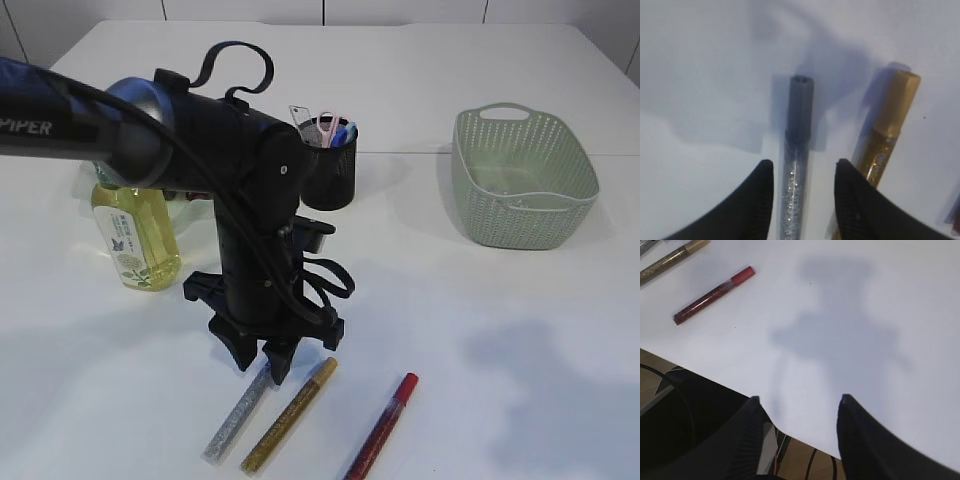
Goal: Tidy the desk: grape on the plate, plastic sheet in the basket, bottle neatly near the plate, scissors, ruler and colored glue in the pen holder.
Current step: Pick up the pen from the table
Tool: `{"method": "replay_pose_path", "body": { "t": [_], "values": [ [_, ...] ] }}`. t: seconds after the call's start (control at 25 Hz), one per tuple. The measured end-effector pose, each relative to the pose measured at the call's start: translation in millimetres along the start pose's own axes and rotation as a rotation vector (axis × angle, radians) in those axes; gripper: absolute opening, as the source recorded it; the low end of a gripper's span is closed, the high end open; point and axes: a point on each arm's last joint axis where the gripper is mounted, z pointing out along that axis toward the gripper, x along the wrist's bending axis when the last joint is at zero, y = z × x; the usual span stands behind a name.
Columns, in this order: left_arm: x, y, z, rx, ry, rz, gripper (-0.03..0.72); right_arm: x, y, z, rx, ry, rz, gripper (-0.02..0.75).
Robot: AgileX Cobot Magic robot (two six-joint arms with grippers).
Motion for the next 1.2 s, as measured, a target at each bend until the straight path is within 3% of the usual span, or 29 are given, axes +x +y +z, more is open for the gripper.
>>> {"method": "replay_pose_path", "body": {
  "t": [1.2],
  "values": [
    [-0.5,6.7,8.6,-0.035,0.007,0.031,0.299,-0.1,0.0,0.0,0.000,-0.002,0.001,0.384]
  ]
}}
